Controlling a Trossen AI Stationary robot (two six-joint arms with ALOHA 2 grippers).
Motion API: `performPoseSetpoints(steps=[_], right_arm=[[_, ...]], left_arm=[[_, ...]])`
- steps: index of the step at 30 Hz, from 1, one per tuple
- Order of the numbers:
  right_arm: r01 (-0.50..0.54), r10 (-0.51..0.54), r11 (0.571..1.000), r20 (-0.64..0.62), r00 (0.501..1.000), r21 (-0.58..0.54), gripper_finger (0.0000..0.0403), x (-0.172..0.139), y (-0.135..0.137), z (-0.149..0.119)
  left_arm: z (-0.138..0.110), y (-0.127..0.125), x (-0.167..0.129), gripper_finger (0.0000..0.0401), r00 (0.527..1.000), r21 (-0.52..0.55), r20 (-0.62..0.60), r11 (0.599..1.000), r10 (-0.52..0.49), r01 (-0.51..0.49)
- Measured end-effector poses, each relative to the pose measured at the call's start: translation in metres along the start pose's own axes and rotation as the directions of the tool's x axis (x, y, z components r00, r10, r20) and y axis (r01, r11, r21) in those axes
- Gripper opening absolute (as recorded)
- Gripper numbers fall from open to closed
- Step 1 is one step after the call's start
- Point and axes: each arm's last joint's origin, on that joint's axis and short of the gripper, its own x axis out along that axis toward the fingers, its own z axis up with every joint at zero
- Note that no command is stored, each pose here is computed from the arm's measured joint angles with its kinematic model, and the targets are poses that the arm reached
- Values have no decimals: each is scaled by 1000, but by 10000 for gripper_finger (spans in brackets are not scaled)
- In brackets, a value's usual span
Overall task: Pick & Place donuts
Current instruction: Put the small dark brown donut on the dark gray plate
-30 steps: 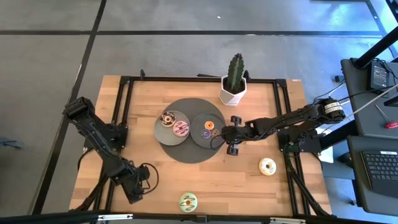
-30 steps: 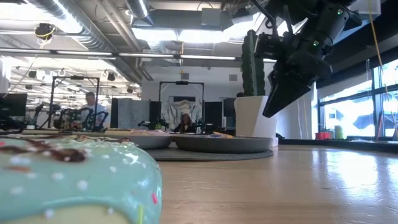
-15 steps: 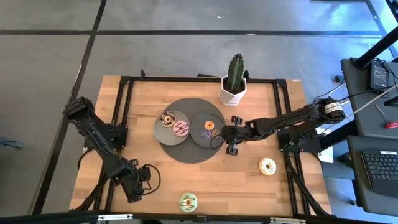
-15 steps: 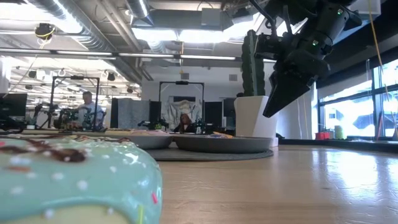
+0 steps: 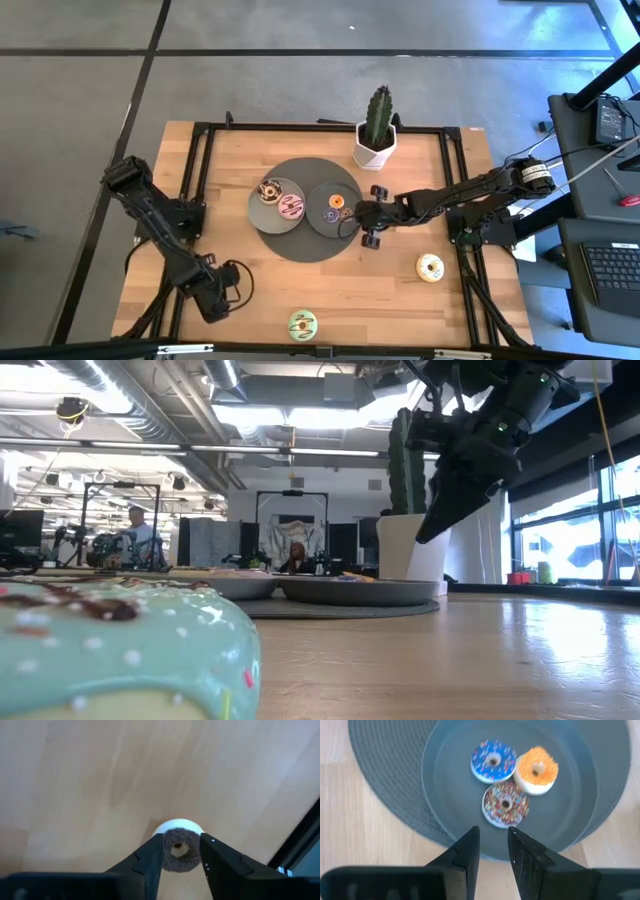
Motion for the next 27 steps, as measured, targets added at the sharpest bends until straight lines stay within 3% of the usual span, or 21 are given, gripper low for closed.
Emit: performPoseSetpoints(steps=[8,13,20,27], right_arm=[[1,-2,1000,26,1000,10,104,0,0,2],[-1,0,999,33,999,36,104,0,0,3],[-13,9,999,78,997,52,104,0,1,8],[-18,13,999,96,995,52,104,0,2,10]], left_arm=[[-2,-6,0,154,999,-56,10,997,-53,53],[-6,-6,0,151,998,-9,-20,999,-54,53],[-12,-5,12,151,999,82,-36,996,26,-23],[-13,-1,29,132,986,88,-80,986,147,-140]])
